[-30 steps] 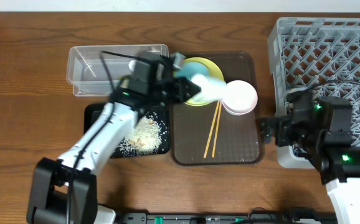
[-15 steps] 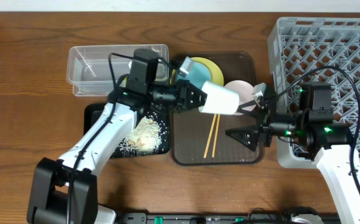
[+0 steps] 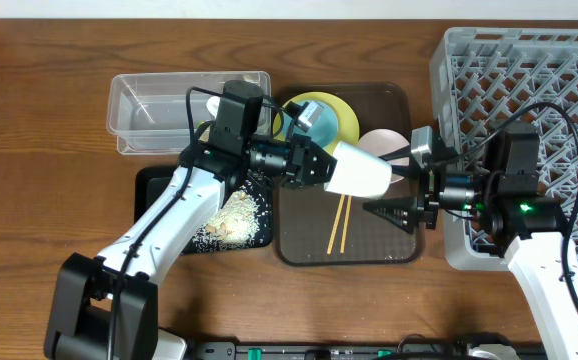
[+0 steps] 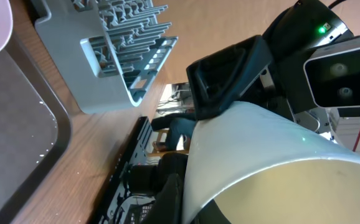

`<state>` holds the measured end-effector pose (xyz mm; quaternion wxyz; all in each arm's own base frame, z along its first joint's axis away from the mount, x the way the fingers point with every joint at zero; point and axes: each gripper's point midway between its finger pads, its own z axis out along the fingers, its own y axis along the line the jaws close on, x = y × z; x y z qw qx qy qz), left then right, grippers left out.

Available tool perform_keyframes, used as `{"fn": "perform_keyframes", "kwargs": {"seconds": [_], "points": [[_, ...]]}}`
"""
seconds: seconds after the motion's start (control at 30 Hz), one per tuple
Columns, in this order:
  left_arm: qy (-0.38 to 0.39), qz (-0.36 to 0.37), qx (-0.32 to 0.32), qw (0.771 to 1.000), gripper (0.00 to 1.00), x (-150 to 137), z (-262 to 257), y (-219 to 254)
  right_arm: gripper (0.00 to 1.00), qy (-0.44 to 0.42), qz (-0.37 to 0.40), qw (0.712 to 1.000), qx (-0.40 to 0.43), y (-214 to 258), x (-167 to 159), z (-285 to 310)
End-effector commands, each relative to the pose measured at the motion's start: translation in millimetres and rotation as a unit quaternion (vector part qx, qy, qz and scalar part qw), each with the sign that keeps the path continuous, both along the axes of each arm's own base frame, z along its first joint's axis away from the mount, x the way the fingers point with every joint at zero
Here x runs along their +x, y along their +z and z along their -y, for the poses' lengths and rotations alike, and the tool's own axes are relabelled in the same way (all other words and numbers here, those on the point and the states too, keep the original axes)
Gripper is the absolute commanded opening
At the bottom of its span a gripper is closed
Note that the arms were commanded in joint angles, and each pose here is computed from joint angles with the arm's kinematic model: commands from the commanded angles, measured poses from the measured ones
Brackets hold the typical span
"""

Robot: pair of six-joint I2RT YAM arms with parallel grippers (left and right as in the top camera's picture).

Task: Sort waste into correct bins and load items into the dishwasher rack
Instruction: 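Hand the white cup from the left gripper to the right gripper, then place the white cup into the dishwasher rack with the right gripper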

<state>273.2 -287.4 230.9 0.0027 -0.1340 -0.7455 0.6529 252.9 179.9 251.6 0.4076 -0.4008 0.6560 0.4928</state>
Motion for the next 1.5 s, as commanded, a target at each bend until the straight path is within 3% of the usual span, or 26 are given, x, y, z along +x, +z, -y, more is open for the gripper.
{"fn": "perform_keyframes", "kwargs": {"seconds": [0.0,0.23,0.53,0.67,0.73,0.8,0.97,1.17,1.33,1.47], "points": [[-0.01,-0.014,-0.007,1.0,0.06,-3,0,5,0.77,0.025,0.018,0.999,0.017,12,-6,-5],[-0.011,-0.014,-0.008,1.0,0.06,-4,0,5,0.67,0.025,0.033,0.999,0.017,14,-3,-5],[0.021,0.028,0.014,0.999,0.3,9,1,-5,0.6,-0.046,0.014,0.998,-0.04,-6,19,3],[0.075,0.049,0.077,0.993,0.43,25,-5,-32,0.55,-0.113,-0.012,0.99,-0.082,-21,38,15],[0.112,0.057,0.144,0.982,0.49,35,-16,-58,0.53,-0.147,-0.025,0.984,-0.099,-26,46,22],[0.143,0.052,0.218,0.964,0.64,39,-31,-85,0.52,-0.183,-0.035,0.975,-0.118,-31,53,32],[0.158,0.057,0.338,0.926,0.77,28,-67,-115,0.43,-0.325,-0.101,0.919,-0.2,-41,63,82],[0.243,0.119,0.503,0.821,0.82,23,-145,-102,0.16,-0.456,-0.157,0.83,-0.279,-23,56,148],[0.315,0.179,0.529,0.767,0.86,19,-181,-58,0.09,-0.58,-0.209,0.717,-0.325,-23,40,215],[0.338,0.201,0.515,0.762,0.87,17,-185,-39,0.09,-0.624,-0.252,0.661,-0.333,-35,30,249]]}}
